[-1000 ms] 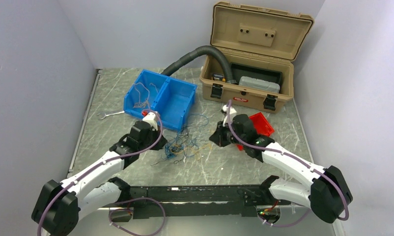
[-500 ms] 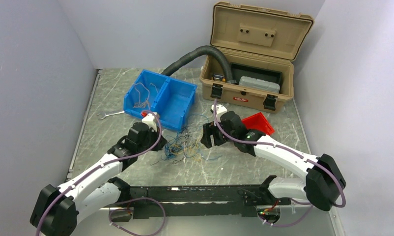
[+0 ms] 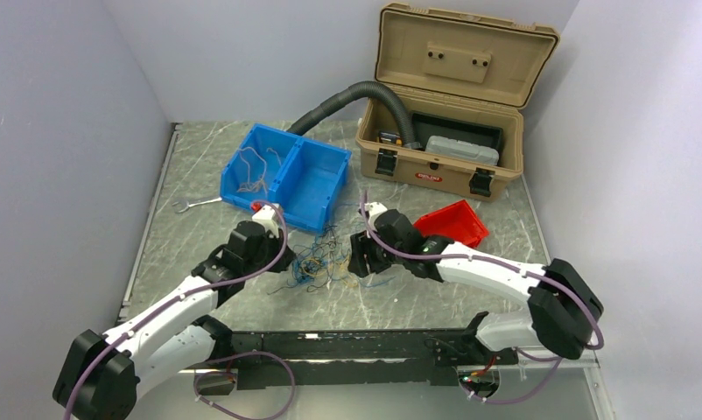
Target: Untangle the cables
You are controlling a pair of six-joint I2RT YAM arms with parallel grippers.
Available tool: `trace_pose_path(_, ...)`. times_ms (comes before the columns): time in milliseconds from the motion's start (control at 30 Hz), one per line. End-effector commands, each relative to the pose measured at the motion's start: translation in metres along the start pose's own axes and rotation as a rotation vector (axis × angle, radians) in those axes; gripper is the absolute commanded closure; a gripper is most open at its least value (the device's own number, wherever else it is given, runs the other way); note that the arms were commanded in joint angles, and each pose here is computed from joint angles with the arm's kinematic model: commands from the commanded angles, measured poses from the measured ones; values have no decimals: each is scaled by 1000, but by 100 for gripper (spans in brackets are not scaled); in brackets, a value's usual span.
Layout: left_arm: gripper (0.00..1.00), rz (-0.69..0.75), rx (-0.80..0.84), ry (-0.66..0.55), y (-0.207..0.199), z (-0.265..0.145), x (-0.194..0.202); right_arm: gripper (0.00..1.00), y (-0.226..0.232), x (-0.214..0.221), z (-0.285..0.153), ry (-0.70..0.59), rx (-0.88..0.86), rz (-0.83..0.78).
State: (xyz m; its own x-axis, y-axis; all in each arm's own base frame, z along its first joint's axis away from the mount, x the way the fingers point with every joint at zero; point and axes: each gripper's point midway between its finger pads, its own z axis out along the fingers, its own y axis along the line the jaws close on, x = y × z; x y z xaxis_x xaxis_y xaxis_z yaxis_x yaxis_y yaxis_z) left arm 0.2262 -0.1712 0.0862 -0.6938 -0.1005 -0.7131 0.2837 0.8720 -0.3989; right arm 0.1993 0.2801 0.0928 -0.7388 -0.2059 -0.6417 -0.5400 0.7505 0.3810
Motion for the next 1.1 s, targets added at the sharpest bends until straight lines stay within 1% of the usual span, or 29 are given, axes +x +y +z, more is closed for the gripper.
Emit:
trace_pose_path(0, 100, -6, 5, -38, 0, 1, -6, 45, -2, 11, 17, 17, -2, 39)
trace_pose_path(167, 100, -53, 27, -36, -4, 1, -2, 48, -9, 30, 34, 60, 1, 71)
trace_pose_path(233, 100, -67, 33, -44, -4, 1, 0, 53, -12, 36, 37, 71, 8, 75)
trace_pose_path(300, 100, -69, 27, -51, -4, 1, -2, 60, -13, 37, 37, 74, 13, 76)
trace_pose_path(400, 100, -54, 8, -37, -2, -2, -3, 68, -10, 40, 36, 85, -7, 74)
trace_pose_path(433, 100, -51, -2, -39, 0, -3, -4, 74, -8, 38, 37, 72, -20, 67)
trace_pose_path(500, 100, -50, -35, -53, 6, -4, -4, 97, -11, 38, 34, 74, 0, 64)
trace_pose_path(533, 100, -56, -45, -60, 8, -4, -5, 100, -15, 37, 30, 71, 25, 68)
trace_pose_path(600, 100, -81, -64, -64, 11, -7, -5, 100, -22, 25, 18, 22, 76, 66)
trace_pose_path(667, 100, -111, -116, -67, 20, -9, -3, 100, -26, 10, 3, -28, 112, 62)
trace_pose_path(800, 100, -175, -219, -95, 43, -15, 4, 100, -51, -33, -41, -145, 244, 85)
trace_pose_path(900, 100, -215, -265, -119, 53, -21, -1, 100, -65, -82, -90, -293, 307, 112)
trace_pose_path(967, 100, -215, -296, -132, 59, -24, -3, 100, -64, -116, -124, -415, 319, 98)
trace_pose_path(1067, 100, -242, -345, -140, 68, -27, -2, 100, -63, -162, -168, -537, 386, 88)
